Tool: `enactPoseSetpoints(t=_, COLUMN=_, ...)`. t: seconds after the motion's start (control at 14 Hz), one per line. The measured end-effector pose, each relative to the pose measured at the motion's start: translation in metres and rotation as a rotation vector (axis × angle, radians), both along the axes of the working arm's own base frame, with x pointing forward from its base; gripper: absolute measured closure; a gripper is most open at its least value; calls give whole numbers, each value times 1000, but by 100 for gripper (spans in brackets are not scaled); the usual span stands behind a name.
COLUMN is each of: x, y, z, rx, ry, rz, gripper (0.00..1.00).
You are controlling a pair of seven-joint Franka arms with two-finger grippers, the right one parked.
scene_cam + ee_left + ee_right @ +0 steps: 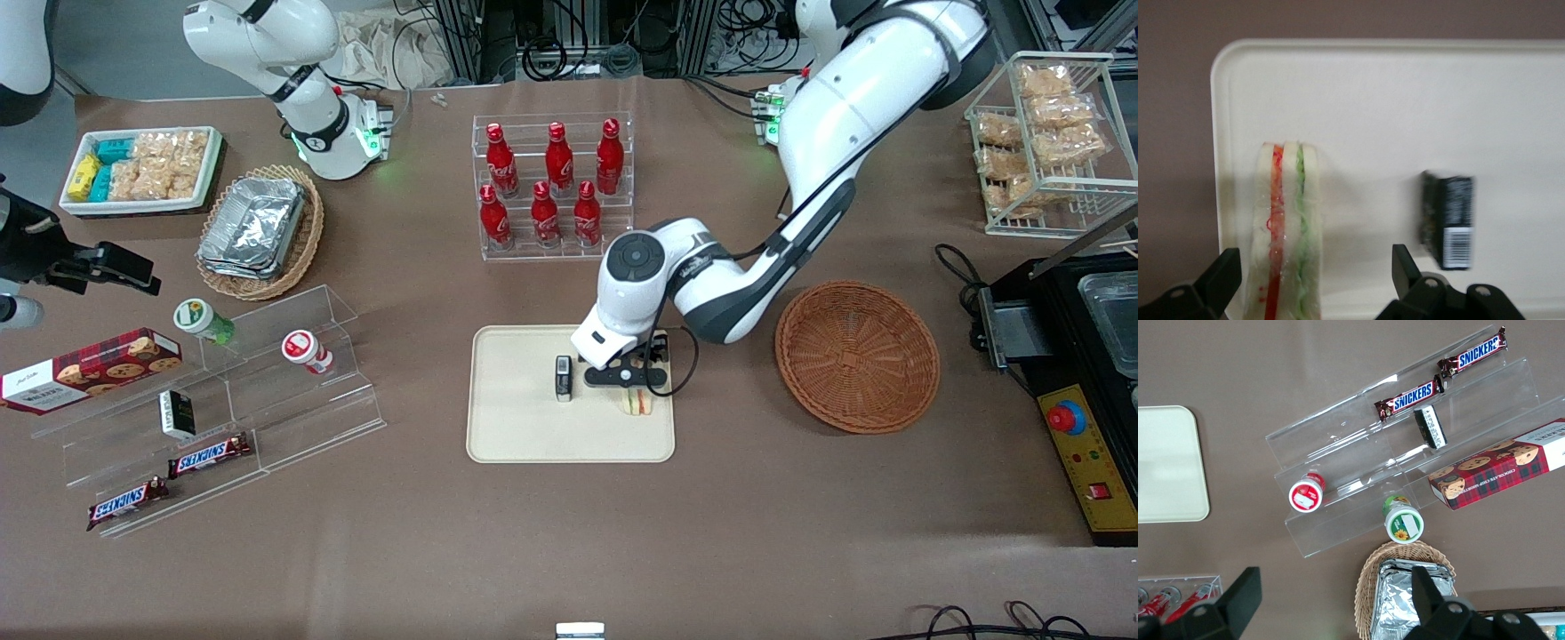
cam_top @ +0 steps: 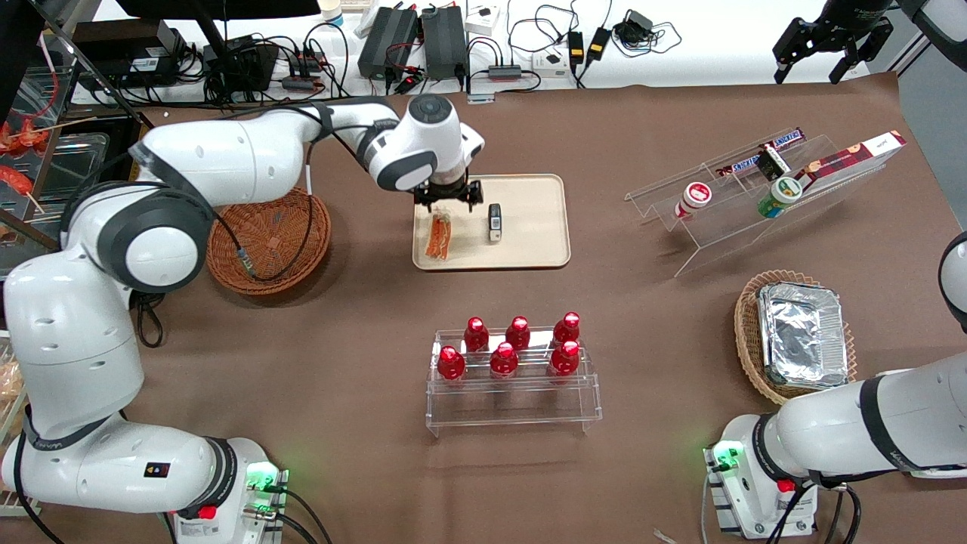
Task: Place sandwich from basket to tray
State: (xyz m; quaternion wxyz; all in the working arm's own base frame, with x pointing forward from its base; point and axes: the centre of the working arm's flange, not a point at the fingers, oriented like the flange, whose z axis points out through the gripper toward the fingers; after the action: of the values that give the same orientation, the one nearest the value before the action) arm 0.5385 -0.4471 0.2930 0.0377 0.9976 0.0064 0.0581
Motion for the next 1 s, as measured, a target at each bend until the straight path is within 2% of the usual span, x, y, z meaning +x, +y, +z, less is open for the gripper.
enactPoseSetpoints(t=0.07, x=1, y=2, z=31, rx=-18, ry=-3, rz=29, gripper=0)
enactPoseSetpoints(t=0.14, x=0, y=7, z=61, rx=-21, ry=2, rz=56, gripper=0)
enactPoseSetpoints(t=0.36, x=-8, y=34, z=152, rx=-24, ry=42, rz=62, gripper=0)
enactPoseSetpoints(t=0.64, x=-5, y=115, z=245, rx=22, ry=51, rz=121, gripper=0)
enactPoseSetpoints(t=0.86, x=-3, y=205, z=296, rx=57, ry=83, rz=112, gripper=0)
enactPoseSetpoints(t=1.0, x=-1, y=272, z=322, rx=57, ry=100, rz=118, gripper=0)
